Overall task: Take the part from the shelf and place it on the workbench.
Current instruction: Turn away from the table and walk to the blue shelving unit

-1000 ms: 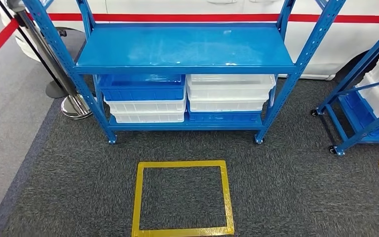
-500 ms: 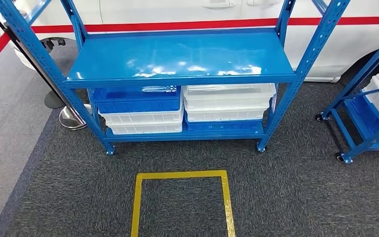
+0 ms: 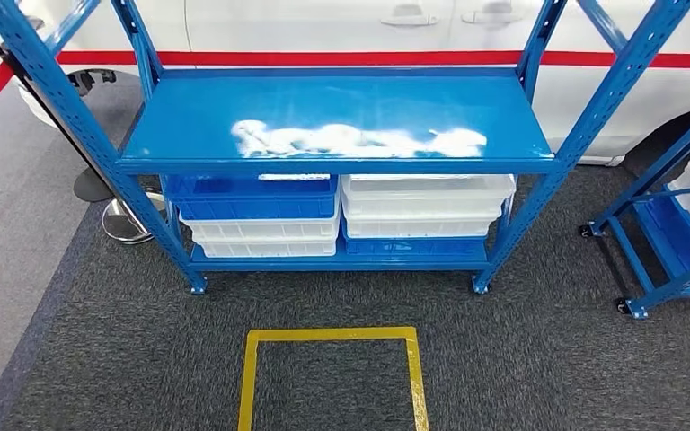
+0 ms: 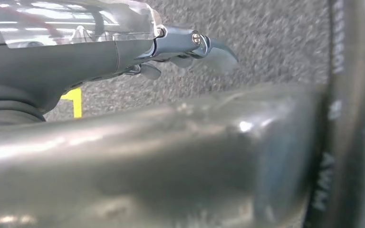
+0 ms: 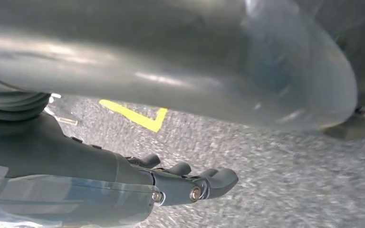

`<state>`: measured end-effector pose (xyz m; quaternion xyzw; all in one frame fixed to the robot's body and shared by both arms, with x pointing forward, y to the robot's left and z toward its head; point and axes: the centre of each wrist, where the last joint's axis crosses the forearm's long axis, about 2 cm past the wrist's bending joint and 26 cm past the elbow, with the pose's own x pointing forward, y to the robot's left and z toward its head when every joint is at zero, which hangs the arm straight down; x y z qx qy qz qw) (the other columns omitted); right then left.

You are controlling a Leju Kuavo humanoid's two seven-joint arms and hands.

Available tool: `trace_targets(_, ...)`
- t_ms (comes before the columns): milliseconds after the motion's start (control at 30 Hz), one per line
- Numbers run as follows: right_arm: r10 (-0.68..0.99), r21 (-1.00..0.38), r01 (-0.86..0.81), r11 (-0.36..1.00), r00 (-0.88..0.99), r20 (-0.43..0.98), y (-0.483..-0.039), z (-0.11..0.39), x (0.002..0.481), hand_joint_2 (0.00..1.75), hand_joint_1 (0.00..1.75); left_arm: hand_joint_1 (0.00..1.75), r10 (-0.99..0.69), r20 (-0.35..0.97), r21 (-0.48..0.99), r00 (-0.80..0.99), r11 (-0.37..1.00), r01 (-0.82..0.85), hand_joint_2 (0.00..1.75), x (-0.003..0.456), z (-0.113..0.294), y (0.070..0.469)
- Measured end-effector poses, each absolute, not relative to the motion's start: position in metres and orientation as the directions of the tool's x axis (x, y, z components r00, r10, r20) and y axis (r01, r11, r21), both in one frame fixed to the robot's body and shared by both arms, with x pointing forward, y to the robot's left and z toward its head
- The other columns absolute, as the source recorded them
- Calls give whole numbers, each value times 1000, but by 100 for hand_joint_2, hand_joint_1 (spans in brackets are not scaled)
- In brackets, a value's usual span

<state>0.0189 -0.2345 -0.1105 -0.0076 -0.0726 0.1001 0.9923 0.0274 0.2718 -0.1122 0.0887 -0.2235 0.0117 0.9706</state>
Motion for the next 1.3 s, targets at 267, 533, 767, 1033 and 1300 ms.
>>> trace_targets(267,200,-29,-198,980,970,136,-235,-111,15,0,0,0,-17,433,168,901,984,-62,0,26,-112,271)
trace_targets(533,201,-26,-200,980,970,137,-234,-111,16,0,0,0,-18,439,170,898,983,-63,0,30,-112,272)
trace_targets(767,204,-25,-203,979,969,137,-234,-111,16,0,0,0,-25,436,179,900,982,-60,0,29,-112,272)
trace_targets(1033,207,-28,-205,978,968,142,-234,-110,19,0,0,0,-28,438,186,899,981,-60,0,29,-112,272)
trace_targets(1300,208,-30,-206,978,968,142,-235,-110,19,0,0,0,-29,438,186,899,981,-59,0,30,-112,271)
